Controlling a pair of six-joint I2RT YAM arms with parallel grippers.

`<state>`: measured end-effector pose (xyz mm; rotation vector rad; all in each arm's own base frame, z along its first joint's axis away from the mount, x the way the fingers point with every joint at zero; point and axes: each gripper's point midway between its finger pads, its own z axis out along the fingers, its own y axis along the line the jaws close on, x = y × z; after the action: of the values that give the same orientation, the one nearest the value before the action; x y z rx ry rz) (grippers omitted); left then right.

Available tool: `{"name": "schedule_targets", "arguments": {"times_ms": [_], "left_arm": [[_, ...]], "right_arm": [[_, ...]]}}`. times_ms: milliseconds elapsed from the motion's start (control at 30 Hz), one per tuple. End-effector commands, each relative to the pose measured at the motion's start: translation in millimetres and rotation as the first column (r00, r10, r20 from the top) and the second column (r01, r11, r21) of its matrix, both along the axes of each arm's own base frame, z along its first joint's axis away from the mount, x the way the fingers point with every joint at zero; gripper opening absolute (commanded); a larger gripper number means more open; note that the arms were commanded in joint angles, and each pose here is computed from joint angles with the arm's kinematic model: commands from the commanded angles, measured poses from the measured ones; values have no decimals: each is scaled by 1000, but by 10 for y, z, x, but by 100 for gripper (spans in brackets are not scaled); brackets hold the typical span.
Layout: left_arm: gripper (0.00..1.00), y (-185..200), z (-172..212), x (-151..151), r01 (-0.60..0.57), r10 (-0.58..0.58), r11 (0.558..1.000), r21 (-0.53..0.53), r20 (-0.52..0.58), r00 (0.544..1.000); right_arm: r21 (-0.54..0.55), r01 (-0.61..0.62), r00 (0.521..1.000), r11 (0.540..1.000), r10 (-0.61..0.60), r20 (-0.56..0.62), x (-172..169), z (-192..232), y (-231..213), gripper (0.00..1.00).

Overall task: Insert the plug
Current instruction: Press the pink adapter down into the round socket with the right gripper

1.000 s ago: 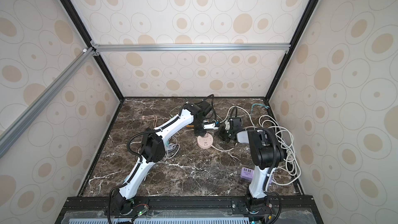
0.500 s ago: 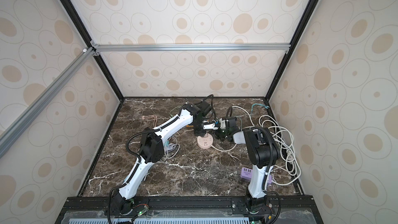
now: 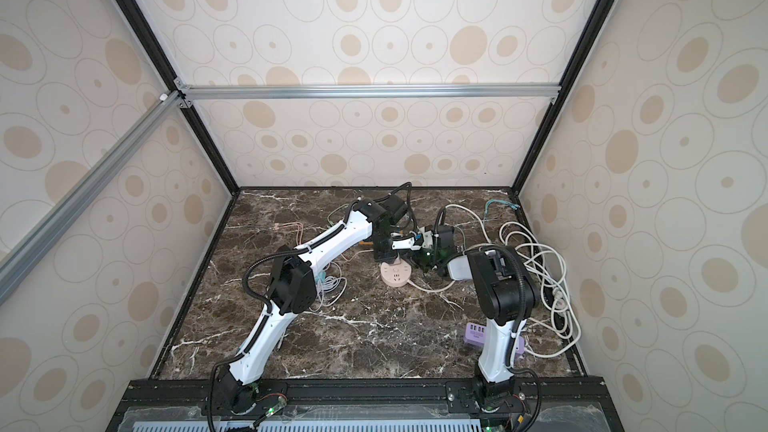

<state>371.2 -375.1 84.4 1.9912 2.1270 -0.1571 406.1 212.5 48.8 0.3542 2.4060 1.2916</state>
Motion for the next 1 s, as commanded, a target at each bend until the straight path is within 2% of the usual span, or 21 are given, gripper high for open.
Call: {"name": "schedule_targets", "arguments": {"times_ms": [0,200,333,400,600,700,833,967], "left_arm": [[5,-76,-344,-199,59,-56,998,33,-105,993],[3,109,-352,-291,50,-43,996,71,-97,994],[3,102,-343,-258,46,-40,997,67,-82,996],[3,88,-340,-235,43,-37,997,66,-80,996],[3,56,-291,-181,42,-38,997,60,-63,997],[3,58,-243,-197,41,-38,998,54,-66,997],[3,122,-187,-233,23,-19,997,72,-69,997],[3,240,-208,-337,5,2,996,90,-82,997]], "right_arm": [[-14,-94,975,995,89,-206,-487,-425,193,4],[-38,-27,982,999,20,-189,-450,-356,19,3],[-72,81,985,994,-91,-147,-225,-213,-353,4],[-108,95,983,990,-110,-145,-186,-233,-470,4],[-115,0,975,993,-25,-221,-368,-522,-322,5],[-45,-75,975,996,64,-213,-470,-442,-110,4],[-21,-189,965,982,182,-189,-646,-300,187,5],[-7,-194,966,981,189,-178,-664,-268,267,5]]}}
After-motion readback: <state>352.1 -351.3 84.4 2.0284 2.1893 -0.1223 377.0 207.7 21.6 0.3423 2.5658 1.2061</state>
